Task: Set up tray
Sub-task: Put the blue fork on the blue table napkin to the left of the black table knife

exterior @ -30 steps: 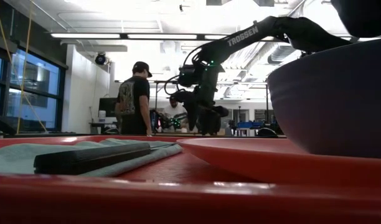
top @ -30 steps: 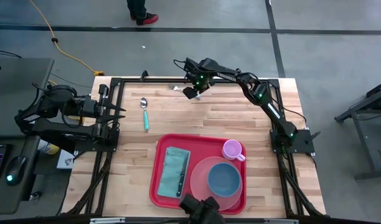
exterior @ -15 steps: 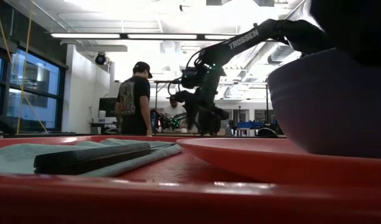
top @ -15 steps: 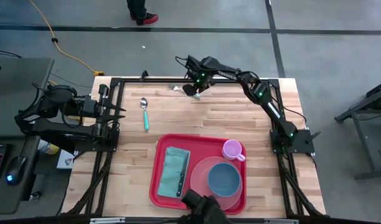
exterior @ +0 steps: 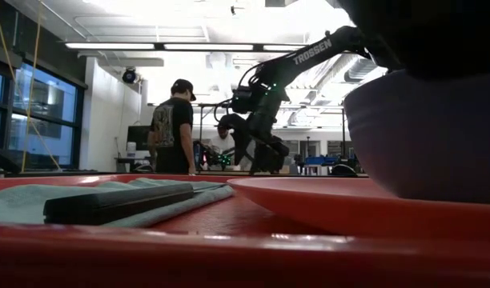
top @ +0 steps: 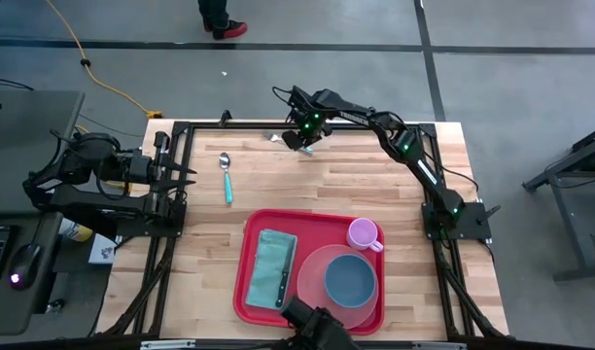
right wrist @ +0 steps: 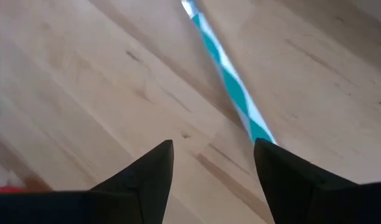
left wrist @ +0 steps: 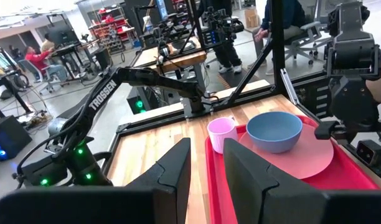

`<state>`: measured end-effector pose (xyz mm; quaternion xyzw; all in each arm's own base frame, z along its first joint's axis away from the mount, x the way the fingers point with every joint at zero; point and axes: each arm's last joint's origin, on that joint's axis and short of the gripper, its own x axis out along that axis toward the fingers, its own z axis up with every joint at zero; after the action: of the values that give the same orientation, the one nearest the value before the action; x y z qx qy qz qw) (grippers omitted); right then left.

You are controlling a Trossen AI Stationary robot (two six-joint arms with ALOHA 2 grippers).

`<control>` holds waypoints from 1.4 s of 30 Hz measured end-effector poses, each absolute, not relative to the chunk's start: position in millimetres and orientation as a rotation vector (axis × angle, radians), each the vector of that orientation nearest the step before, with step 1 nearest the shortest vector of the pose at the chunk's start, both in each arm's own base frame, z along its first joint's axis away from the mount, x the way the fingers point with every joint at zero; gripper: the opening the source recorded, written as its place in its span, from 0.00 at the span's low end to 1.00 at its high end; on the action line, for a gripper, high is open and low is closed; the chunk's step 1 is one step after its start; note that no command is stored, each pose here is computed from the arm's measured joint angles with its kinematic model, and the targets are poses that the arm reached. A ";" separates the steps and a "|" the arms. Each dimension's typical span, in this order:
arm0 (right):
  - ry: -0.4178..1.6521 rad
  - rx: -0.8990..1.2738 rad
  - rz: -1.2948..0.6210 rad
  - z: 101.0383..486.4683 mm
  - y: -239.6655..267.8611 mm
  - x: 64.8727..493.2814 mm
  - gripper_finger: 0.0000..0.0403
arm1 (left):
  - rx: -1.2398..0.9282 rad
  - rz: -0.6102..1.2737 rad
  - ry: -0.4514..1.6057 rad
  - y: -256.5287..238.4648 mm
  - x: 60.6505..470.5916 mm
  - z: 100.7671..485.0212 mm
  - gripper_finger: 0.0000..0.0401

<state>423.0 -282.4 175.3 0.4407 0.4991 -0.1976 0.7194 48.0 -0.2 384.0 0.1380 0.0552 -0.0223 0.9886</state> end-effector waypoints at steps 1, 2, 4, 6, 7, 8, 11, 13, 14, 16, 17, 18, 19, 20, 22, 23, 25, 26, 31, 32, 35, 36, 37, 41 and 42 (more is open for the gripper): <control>1.104 0.964 -0.426 177.1 -281.9 423.3 0.50 | 0.277 -0.045 0.111 -0.2 48.0 383.9 0.32; 1.103 0.949 -0.416 178.2 -281.1 424.3 0.50 | 0.277 -0.045 0.111 -0.2 48.0 383.9 0.32; 1.094 0.904 -0.409 182.2 -280.3 426.7 0.50 | 0.277 -0.044 0.111 -0.2 48.0 383.9 0.32; 1.084 0.859 -0.407 187.3 -280.3 428.6 0.50 | 0.277 -0.045 0.111 -0.2 48.0 383.9 0.32; 1.075 0.844 -0.398 190.6 -280.1 429.8 0.50 | 0.278 -0.044 0.111 -0.2 48.0 383.9 0.32; 1.064 0.832 -0.392 194.1 -279.3 431.6 0.50 | 0.277 -0.044 0.111 -0.2 48.0 383.9 0.32; 1.056 0.798 -0.370 202.0 -277.6 433.3 0.50 | 0.277 -0.044 0.111 -0.2 48.0 383.9 0.32; 1.066 0.779 -0.354 201.6 -274.9 434.4 0.50 | 0.277 -0.044 0.111 -0.2 48.0 383.9 0.32; 1.075 0.780 -0.352 201.4 -273.7 434.2 0.50 | 0.277 -0.045 0.111 -0.2 48.0 383.9 0.32; 1.103 0.775 -0.339 200.4 -269.4 434.1 0.50 | 0.277 -0.044 0.111 -0.2 48.0 383.9 0.32; 1.113 0.757 -0.324 200.2 -266.7 435.1 0.50 | 0.277 -0.044 0.111 -0.2 48.0 383.9 0.32; 1.119 0.732 -0.307 200.2 -264.0 436.5 0.50 | 0.277 -0.044 0.111 -0.2 48.0 383.9 0.32; 1.127 0.707 -0.290 200.2 -261.0 437.8 0.50 | 0.277 -0.044 0.111 -0.2 48.0 383.9 0.32; 1.134 0.681 -0.274 201.2 -257.7 439.0 0.50 | 0.277 -0.044 0.111 -0.2 48.0 383.9 0.32; 1.146 0.607 -0.258 202.2 -251.5 442.5 0.50 | 0.277 -0.044 0.111 -0.2 48.0 383.9 0.32; 1.152 0.573 -0.260 202.9 -249.1 443.7 0.50 | 0.277 -0.044 0.111 -0.2 48.0 383.9 0.32; 1.175 0.508 -0.288 202.8 -244.7 445.7 0.50 | 0.277 -0.044 0.111 -0.2 48.0 383.9 0.32; 1.193 0.475 -0.308 202.3 -242.8 446.0 0.50 | 0.277 -0.044 0.111 -0.2 48.1 383.9 0.32; 1.291 0.411 -0.418 200.1 -241.9 439.0 0.50 | 0.277 -0.044 0.111 -0.2 48.1 383.9 0.32; 1.300 0.423 -0.427 199.9 -243.0 437.2 0.50 | 0.277 -0.044 0.111 -0.2 48.0 383.9 0.32; 1.303 0.457 -0.426 199.7 -247.8 433.3 0.50 | 0.278 -0.044 0.111 -0.2 48.0 383.9 0.32; 1.301 0.460 -0.425 199.7 -248.8 432.8 0.50 | 0.278 -0.044 0.111 -0.2 48.0 383.9 0.32; 1.301 0.462 -0.427 199.7 -250.3 431.9 0.50 | 0.278 -0.044 0.111 -0.2 48.1 383.8 0.32; 1.299 0.481 -0.419 199.6 -255.9 428.1 0.50 | 0.282 -0.044 0.111 -0.2 48.1 383.9 0.32; 1.303 0.480 -0.413 199.5 -256.7 427.1 0.50 | 0.284 -0.044 0.111 -0.2 48.1 383.9 0.32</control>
<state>427.1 -256.7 199.5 0.2194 0.5962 -0.1889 0.7488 48.1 -0.2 383.9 0.1413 0.0553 -0.0220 0.9882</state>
